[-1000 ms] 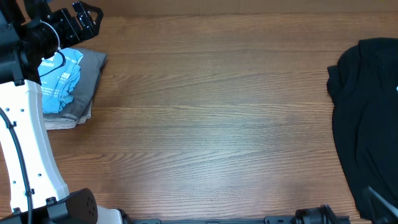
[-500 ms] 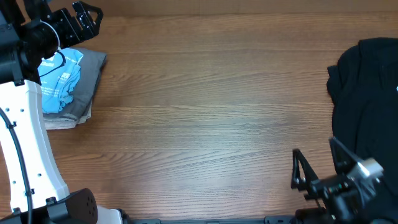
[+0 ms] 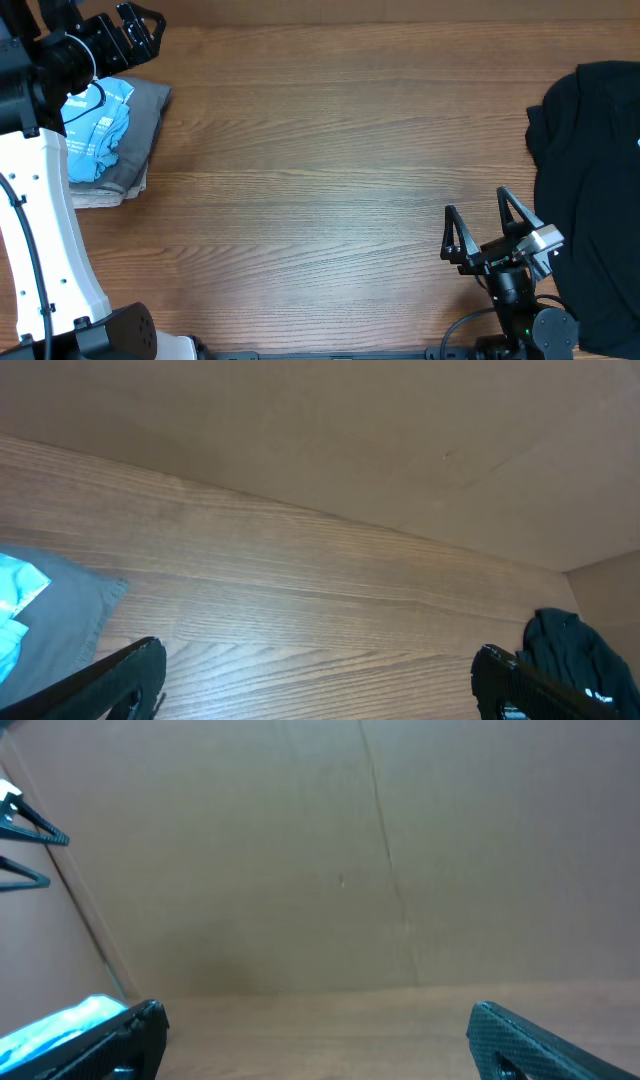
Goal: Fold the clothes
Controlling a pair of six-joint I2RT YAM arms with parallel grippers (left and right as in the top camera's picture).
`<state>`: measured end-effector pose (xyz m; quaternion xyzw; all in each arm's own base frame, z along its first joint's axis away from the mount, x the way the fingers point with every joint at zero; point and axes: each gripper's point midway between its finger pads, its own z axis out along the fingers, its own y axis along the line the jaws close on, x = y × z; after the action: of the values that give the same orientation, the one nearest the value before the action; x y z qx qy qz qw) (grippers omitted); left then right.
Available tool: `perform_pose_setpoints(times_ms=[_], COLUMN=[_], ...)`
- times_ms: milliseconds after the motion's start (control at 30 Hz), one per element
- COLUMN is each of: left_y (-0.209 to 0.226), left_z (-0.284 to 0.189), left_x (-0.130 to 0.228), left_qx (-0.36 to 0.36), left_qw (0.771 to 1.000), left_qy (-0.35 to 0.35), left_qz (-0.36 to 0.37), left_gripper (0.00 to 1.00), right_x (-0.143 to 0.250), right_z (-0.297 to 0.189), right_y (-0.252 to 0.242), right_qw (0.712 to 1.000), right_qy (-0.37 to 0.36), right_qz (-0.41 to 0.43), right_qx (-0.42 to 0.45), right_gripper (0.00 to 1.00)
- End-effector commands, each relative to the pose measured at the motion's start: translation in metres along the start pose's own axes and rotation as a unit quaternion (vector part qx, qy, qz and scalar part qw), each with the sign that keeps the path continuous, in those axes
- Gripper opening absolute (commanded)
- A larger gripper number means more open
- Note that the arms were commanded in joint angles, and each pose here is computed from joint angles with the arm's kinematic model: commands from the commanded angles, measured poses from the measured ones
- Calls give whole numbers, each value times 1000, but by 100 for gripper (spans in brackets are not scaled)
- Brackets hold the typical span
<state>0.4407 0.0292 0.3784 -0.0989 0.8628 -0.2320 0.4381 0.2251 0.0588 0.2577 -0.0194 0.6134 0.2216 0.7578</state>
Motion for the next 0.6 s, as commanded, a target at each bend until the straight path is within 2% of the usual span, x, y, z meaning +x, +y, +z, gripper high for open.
perform_pose_setpoints(times_ms=[0,367,567], left_y=[2,2,2], left_z=[4,4,4], left_x=[1,1,1], left_qx=[-1,-1,-1], left_qw=[1000,1000,1000], left_qy=[3,3,3], left_qz=[-7,-7,-7], left_gripper=[100,100,100], right_x=[7,23,45], right_z=[0,-2,-5], right_y=[-8,-29,-44], right_qw=[1000,998,994], right_qy=[-9,-1,42], right_qz=[0,3,9], right_qx=[12,63,98], right_gripper=[100,100,100])
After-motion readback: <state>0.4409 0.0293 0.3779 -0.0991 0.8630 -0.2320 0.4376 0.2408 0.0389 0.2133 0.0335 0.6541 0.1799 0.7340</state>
